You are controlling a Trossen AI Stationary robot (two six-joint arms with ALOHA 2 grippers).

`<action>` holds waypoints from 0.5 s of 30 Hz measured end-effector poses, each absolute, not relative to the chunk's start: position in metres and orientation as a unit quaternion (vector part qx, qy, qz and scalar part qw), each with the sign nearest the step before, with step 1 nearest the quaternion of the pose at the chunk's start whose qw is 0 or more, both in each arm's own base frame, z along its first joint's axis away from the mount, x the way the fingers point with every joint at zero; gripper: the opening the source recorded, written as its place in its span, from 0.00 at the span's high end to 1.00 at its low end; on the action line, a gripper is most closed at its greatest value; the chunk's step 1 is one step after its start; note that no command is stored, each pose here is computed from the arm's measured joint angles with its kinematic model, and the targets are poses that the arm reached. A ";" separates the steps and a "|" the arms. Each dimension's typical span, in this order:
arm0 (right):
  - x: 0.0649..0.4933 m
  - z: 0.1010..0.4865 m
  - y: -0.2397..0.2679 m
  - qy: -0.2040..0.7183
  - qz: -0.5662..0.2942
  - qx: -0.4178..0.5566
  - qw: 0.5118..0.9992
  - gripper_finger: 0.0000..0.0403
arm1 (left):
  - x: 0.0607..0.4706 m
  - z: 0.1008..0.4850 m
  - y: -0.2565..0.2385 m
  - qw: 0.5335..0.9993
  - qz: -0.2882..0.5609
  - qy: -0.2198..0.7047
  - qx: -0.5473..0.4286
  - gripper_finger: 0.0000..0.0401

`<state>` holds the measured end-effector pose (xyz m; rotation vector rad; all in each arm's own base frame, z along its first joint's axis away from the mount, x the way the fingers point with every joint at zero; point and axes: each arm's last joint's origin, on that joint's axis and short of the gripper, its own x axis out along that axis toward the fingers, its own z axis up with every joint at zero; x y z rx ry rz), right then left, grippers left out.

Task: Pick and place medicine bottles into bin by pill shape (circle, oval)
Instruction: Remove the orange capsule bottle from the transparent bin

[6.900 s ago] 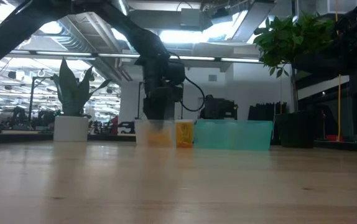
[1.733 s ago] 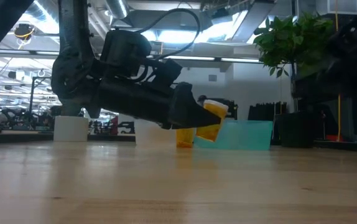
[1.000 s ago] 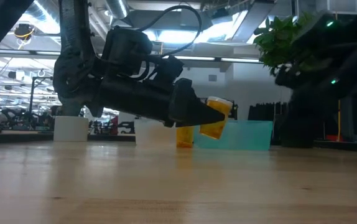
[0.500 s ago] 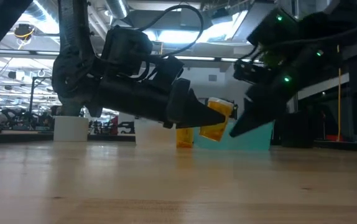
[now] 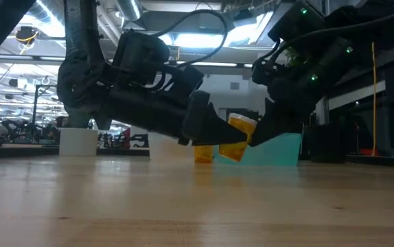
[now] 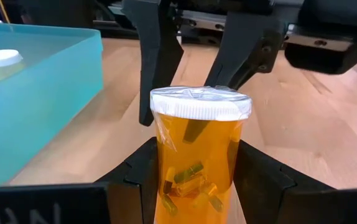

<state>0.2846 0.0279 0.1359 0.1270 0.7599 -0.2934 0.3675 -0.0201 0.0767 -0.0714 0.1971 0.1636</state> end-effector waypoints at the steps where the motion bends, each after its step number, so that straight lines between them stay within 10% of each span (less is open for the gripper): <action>1: 0.285 0.136 0.028 0.369 -0.143 0.067 0.916 0.62 | 0.368 0.077 -0.020 0.991 0.082 0.099 -0.035 0.62; 15: 0.286 0.137 0.029 0.365 -0.137 0.075 0.918 0.62 | 0.367 0.072 -0.012 0.985 0.108 0.118 -0.066 0.53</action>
